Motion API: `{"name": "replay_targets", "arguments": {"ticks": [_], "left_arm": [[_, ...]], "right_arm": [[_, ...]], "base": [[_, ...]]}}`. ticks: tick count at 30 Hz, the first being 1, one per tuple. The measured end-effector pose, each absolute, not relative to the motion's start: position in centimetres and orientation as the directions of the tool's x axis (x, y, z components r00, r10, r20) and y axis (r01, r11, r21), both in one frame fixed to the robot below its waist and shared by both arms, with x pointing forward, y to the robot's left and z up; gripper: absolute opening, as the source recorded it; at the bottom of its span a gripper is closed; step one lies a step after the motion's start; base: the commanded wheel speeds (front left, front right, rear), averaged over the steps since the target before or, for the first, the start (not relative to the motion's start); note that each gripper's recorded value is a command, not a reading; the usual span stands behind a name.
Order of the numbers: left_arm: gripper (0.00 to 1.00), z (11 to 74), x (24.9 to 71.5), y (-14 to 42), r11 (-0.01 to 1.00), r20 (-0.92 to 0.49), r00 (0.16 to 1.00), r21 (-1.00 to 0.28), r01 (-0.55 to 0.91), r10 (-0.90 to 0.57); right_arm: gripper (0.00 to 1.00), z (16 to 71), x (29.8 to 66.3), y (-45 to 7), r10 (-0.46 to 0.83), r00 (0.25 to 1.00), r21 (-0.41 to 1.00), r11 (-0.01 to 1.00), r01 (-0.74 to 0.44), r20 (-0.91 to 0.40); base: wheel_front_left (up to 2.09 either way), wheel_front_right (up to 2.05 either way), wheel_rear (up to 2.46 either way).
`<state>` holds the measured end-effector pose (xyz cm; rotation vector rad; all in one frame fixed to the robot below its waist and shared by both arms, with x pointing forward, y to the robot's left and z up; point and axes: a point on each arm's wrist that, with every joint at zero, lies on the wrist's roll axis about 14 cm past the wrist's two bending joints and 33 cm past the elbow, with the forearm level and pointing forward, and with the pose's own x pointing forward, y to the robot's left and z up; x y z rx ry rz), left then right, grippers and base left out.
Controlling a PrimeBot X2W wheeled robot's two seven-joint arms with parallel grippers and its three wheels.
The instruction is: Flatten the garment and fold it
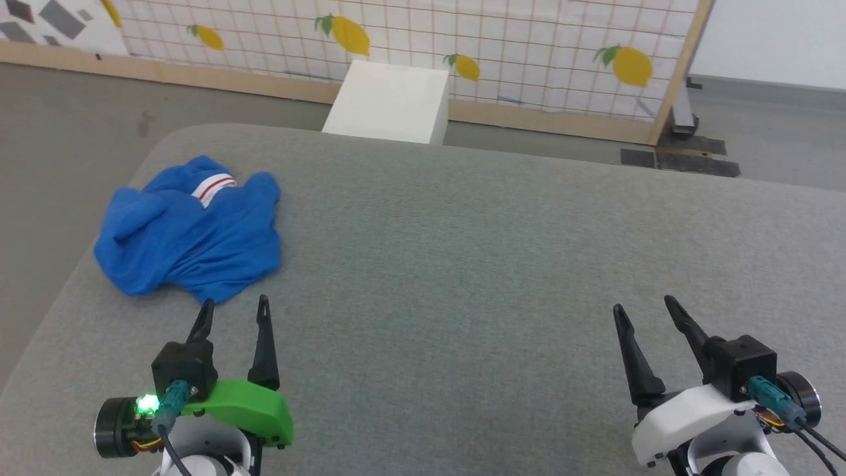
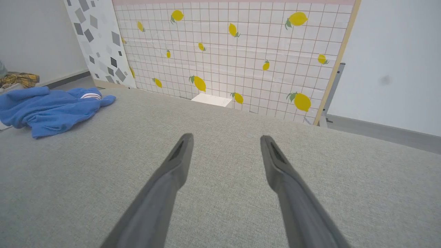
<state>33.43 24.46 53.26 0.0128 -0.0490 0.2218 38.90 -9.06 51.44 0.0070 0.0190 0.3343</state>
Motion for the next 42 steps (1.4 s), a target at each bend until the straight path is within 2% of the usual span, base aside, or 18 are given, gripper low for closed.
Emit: {"name": "replay_targets", "arguments": {"ticks": [42], "left_arm": [[1.00,53.0,26.3,31.2,0.868,0.074,0.865,-0.063,-0.493,0.497]], "right_arm": [[1.00,51.6,39.8,-0.8,0.532,0.846,0.068,0.844,-0.532,0.023]], "base": [[0.00,0.00,0.00]]}}
